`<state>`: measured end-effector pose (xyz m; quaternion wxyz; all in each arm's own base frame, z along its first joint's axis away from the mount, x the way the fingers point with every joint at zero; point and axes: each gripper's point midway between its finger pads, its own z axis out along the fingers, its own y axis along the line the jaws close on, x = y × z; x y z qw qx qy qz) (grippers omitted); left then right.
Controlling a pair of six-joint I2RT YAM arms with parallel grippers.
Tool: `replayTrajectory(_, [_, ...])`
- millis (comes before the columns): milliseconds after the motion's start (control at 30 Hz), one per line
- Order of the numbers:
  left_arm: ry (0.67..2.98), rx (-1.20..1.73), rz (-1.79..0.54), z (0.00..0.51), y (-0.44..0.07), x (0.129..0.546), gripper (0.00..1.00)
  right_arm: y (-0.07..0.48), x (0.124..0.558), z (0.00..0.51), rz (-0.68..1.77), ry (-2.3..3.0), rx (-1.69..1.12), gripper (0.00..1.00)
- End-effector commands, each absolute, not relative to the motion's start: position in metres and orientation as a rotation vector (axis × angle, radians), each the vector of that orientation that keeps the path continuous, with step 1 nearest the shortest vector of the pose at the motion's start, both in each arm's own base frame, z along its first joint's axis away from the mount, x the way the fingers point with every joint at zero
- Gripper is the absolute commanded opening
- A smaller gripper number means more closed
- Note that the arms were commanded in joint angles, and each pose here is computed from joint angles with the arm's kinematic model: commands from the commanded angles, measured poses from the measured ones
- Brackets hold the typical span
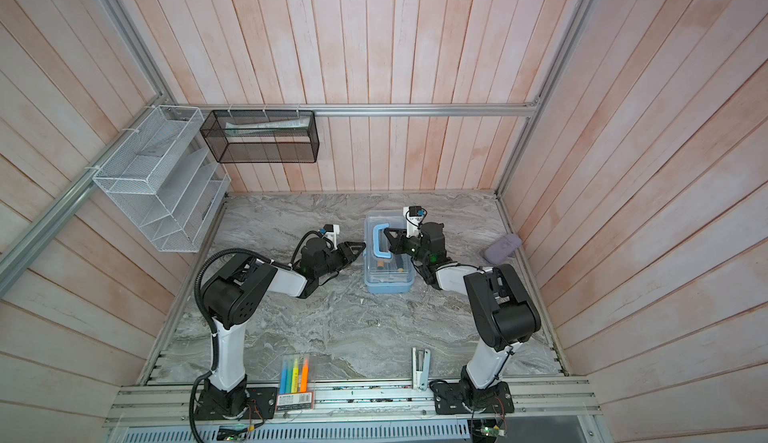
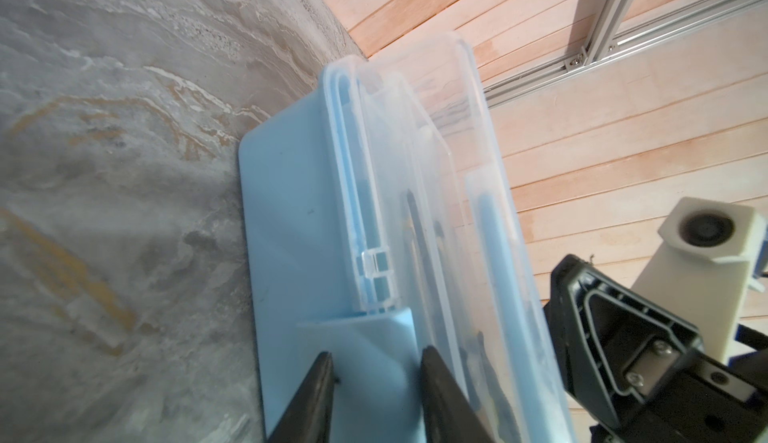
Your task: Pack the tool kit
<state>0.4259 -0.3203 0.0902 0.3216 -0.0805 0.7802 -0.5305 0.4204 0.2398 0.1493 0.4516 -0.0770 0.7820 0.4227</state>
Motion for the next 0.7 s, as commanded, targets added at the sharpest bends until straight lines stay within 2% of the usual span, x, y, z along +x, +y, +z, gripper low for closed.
replayTrajectory(0, [2.319,-0.039,-1.439,0.047,-0.359,0.36,0.39,0.246,0.303,-0.019,1.078,2.671,-0.062,0.0])
replayTrajectory(200, [2.31,-0.093,-1.282,0.066,-0.317,0.384,0.49,0.247,0.315,0.003,1.077,2.616,-0.067,0.0])
replayTrajectory(367, [2.257,-0.101,-1.151,0.092,-0.283,0.403,0.55,0.238,0.343,0.036,1.05,2.507,-0.055,0.0])
replayTrajectory(567, [2.18,-0.064,-0.987,0.133,-0.252,0.417,0.7,0.225,0.375,0.095,1.039,2.349,-0.106,0.08])
replayTrajectory(667, [2.141,-0.067,-0.899,0.154,-0.237,0.423,0.79,0.218,0.39,0.129,1.005,2.269,-0.106,0.17])
